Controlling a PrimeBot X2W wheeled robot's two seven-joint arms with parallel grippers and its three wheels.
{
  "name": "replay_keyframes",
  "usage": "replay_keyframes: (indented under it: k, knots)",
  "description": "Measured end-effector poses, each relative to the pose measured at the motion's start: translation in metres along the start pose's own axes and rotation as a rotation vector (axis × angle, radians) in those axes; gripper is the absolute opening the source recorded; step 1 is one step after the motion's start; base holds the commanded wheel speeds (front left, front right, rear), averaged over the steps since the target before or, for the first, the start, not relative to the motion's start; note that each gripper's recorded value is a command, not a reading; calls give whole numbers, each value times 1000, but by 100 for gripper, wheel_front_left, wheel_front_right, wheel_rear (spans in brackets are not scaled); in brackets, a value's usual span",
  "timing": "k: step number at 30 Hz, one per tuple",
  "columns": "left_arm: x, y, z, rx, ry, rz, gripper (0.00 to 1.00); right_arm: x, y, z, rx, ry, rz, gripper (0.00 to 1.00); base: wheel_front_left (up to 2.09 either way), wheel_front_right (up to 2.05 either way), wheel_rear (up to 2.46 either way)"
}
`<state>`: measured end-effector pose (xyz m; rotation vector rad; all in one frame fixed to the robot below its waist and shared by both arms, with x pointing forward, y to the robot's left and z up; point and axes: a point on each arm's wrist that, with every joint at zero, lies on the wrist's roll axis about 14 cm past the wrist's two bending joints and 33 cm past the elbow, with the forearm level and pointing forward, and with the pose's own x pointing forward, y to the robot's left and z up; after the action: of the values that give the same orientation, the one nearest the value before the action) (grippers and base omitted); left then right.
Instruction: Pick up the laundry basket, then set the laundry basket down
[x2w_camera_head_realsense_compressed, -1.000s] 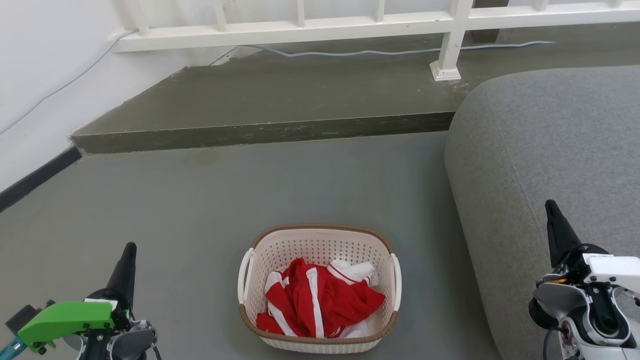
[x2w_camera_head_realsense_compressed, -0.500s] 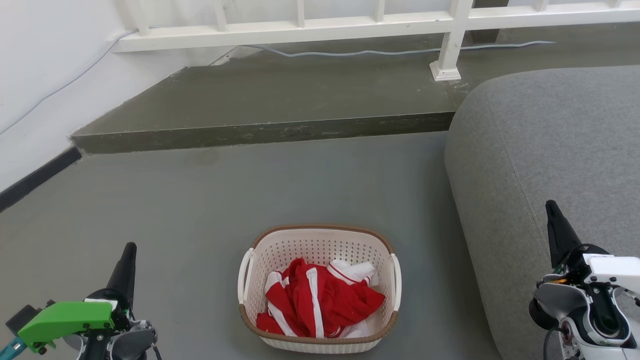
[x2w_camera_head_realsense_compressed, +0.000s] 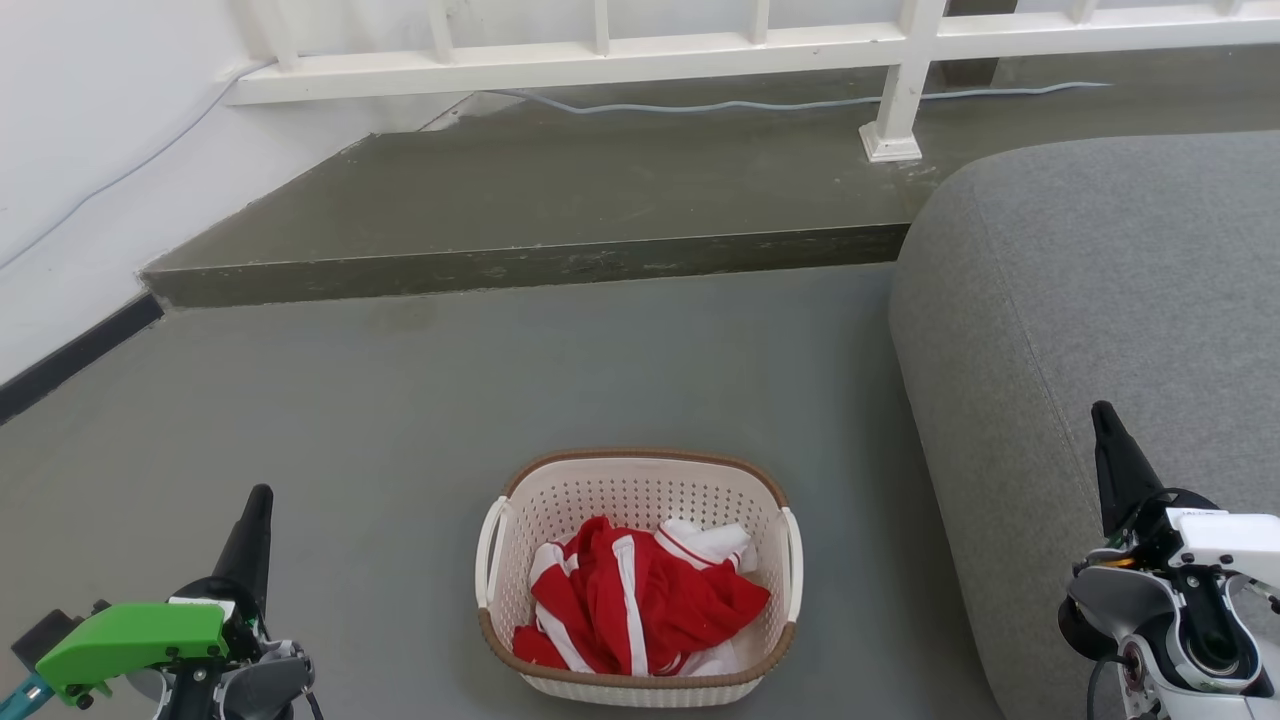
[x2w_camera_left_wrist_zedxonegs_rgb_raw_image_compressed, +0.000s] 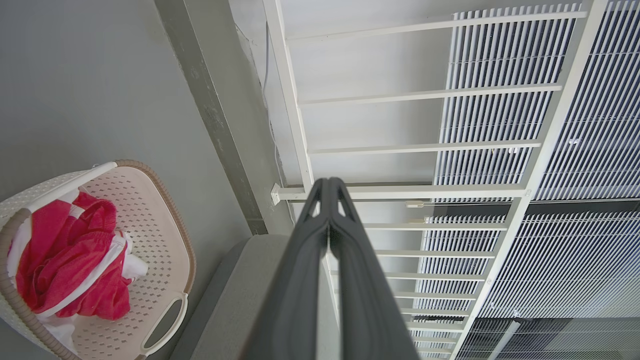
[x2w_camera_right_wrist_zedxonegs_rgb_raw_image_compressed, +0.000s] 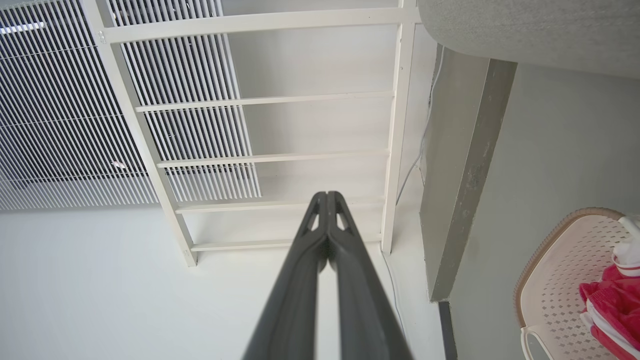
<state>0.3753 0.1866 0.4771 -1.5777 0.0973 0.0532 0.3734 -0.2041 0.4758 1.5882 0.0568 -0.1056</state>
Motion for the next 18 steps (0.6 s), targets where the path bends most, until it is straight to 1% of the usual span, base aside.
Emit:
replay_keyframes:
  k: [18]
  knots:
    - [0, 0, 0, 0, 0, 0, 0, 0, 0, 0, 0, 1, 0, 0, 0, 0, 0]
